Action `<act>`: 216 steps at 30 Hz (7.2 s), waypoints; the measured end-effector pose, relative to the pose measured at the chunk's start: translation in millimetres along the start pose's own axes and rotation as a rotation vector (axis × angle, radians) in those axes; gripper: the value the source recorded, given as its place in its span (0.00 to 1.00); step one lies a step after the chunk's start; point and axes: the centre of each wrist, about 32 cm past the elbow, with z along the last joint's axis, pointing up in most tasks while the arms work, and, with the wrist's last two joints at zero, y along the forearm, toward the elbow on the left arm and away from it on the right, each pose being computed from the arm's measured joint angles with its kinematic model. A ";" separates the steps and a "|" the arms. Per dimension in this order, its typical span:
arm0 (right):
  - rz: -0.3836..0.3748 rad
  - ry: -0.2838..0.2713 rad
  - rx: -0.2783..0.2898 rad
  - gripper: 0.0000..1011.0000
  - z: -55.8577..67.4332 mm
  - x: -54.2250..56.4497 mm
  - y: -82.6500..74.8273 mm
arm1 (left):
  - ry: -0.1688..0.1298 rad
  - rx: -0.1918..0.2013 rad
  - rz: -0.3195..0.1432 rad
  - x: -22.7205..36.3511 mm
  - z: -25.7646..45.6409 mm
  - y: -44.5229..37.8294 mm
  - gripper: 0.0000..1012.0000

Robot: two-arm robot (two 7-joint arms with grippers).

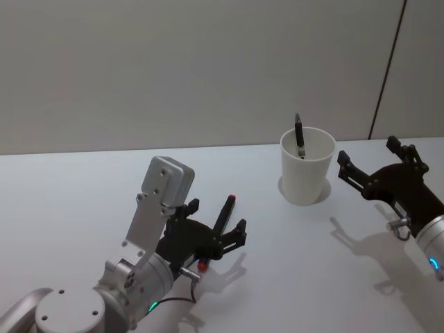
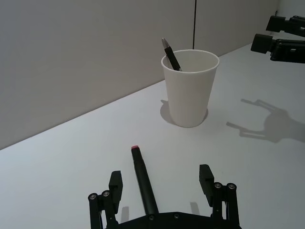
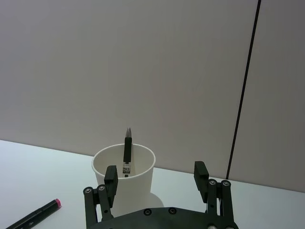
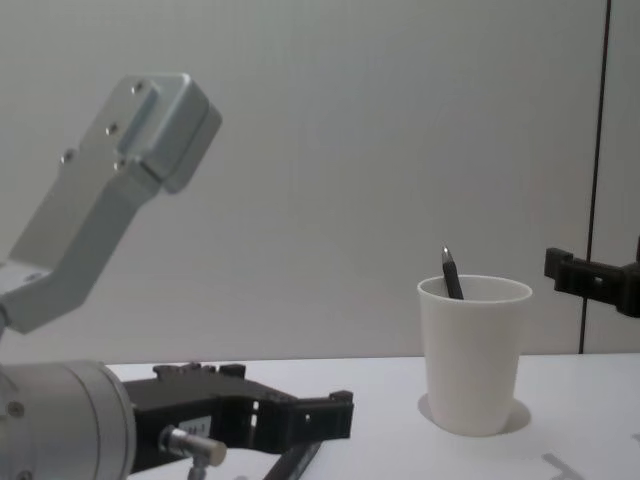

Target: Place the pen into the pen holder.

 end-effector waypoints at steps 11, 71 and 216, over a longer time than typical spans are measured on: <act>0.000 0.000 0.000 0.99 0.0 0.0 0.0 | 0.025 0.045 0.017 -4.1 -0.3 -7.6 0.99; 0.000 0.000 0.000 0.99 0.0 0.0 0.0 | 0.079 0.203 0.108 -18.9 -2.7 -22.6 0.99; 0.000 0.000 0.000 0.99 0.0 0.0 0.0 | -0.045 -0.398 -0.229 21.2 -15.0 -18.4 0.18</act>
